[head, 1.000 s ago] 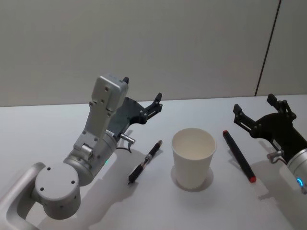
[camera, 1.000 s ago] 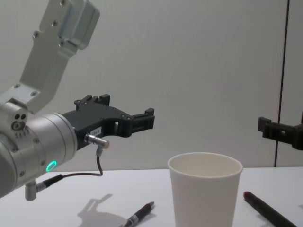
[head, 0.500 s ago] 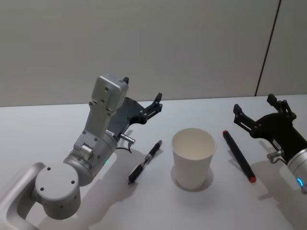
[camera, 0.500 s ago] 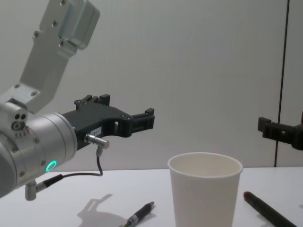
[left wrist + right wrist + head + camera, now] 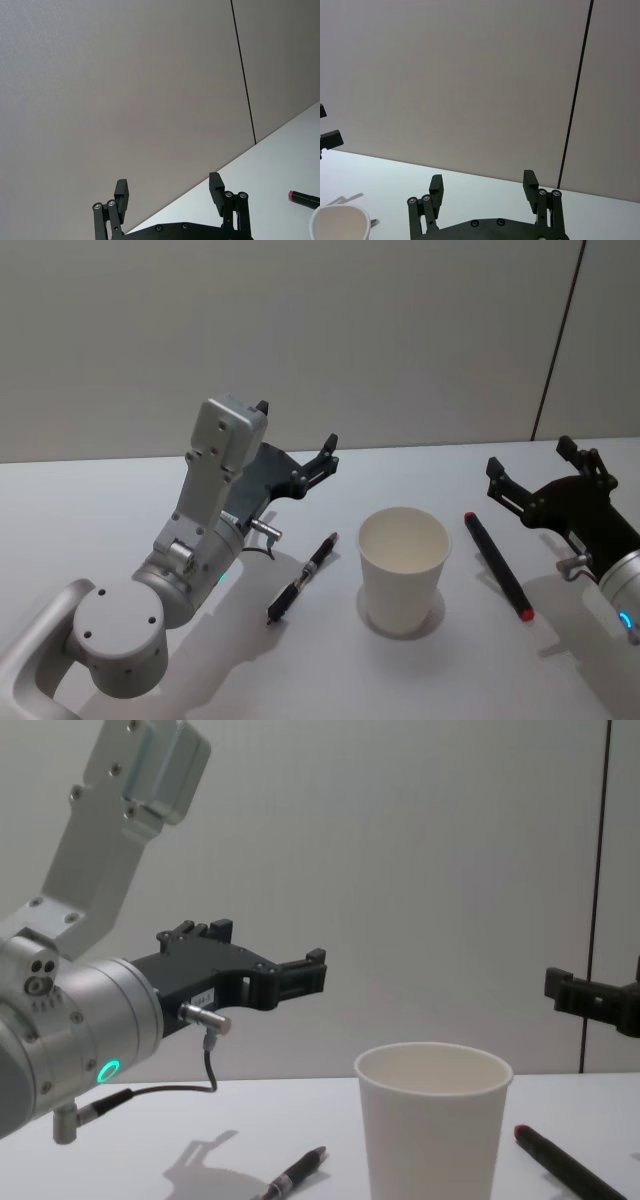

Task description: Place the pen into the pen holder.

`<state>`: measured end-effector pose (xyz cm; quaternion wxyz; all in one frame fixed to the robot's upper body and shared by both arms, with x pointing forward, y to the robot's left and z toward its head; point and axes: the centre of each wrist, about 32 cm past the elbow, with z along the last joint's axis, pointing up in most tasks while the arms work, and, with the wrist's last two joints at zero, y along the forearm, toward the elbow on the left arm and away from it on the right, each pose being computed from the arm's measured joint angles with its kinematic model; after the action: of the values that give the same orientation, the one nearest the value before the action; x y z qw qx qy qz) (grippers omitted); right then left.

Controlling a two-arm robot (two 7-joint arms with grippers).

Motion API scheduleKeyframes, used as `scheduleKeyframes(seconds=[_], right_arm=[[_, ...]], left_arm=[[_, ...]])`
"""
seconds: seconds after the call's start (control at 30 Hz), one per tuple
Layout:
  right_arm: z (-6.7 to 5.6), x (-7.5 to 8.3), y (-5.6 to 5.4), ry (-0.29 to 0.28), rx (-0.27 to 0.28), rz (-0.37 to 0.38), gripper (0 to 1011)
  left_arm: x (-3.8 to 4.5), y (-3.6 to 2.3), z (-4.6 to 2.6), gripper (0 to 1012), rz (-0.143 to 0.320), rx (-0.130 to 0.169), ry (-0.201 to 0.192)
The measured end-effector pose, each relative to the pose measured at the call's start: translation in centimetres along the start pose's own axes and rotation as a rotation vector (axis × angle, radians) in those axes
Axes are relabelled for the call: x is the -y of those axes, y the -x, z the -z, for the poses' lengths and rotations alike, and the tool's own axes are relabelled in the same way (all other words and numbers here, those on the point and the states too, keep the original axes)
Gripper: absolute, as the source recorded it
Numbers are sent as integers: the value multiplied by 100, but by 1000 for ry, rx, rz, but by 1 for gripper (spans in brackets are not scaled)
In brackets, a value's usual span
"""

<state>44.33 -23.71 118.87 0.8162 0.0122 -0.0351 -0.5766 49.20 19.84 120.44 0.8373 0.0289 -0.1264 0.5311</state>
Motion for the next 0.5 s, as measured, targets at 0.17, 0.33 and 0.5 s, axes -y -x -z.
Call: scheduleKeyframes(seconds=[0.17,0.33,0.5], right_arm=[[0,0,0,0,0,0,1001],[0,0,0,0,0,0,1002],[0,0,0,0,0,0,1002]], left_arm=[[0,0,0,1001,0,0,0],[0,0,0,1001,0,0,0],[0,0,0,1001,0,0,0]])
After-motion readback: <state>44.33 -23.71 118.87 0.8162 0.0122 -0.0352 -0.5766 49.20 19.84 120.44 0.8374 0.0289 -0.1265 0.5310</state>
